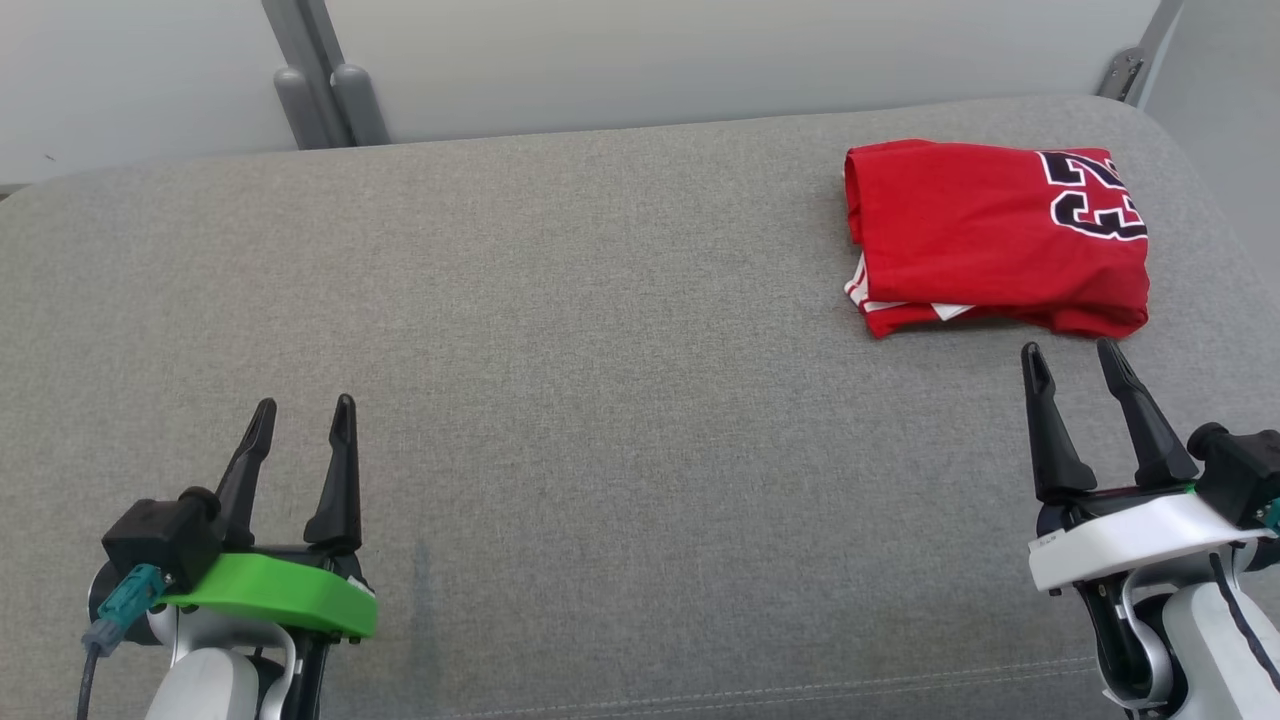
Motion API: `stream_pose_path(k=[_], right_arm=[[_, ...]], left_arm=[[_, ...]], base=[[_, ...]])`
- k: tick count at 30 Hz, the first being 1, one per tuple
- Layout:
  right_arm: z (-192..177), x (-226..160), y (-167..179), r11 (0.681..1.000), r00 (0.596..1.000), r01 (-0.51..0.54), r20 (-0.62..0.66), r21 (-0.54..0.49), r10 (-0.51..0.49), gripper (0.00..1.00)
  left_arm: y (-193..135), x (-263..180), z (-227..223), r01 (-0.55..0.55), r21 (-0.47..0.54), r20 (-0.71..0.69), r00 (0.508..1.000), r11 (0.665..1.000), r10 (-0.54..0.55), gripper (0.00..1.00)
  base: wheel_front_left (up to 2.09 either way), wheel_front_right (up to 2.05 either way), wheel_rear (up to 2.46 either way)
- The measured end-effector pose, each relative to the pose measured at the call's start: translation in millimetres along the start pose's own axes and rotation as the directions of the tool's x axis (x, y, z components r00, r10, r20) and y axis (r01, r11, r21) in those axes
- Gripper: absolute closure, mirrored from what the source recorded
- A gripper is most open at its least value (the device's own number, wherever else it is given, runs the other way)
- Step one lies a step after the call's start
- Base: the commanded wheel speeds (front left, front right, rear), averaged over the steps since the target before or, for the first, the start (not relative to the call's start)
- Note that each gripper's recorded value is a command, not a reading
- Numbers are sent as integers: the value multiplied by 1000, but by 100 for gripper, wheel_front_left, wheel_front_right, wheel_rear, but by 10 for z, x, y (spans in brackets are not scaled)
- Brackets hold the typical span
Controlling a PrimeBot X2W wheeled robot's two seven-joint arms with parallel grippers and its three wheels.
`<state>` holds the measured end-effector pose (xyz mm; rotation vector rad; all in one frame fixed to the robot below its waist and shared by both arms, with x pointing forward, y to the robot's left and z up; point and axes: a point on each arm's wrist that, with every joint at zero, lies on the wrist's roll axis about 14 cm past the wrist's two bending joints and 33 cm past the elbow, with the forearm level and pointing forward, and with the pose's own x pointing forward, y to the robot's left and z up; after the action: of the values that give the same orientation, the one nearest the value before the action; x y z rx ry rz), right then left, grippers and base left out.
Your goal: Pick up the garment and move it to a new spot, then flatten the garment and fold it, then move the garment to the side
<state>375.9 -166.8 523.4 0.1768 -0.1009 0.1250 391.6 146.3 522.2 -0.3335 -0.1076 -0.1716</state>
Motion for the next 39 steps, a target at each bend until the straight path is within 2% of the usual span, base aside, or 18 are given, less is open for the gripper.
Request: stream_pose_path(k=[21,22,28,39], right_arm=[[25,-62,54,1000,1000,-3,18,5,3,0],[20,-71,52,1000,1000,-2,16,5,2,100],[-204,-177,74,999,999,15,-52,37,-13,100],[-205,-191,59,988,998,46,-55,148,-39,100]], left_arm=[[1,-41,-35,-4,5,-9,1000,1000,4,0],[-1,-43,-44,-4,3,-11,1000,1000,4,100],[24,-184,-324,-38,-31,-96,995,999,35,100],[65,-186,-306,-75,-131,-95,993,989,63,100]], base=[[0,0,0],[0,0,0],[0,0,0],[0,0,0]])
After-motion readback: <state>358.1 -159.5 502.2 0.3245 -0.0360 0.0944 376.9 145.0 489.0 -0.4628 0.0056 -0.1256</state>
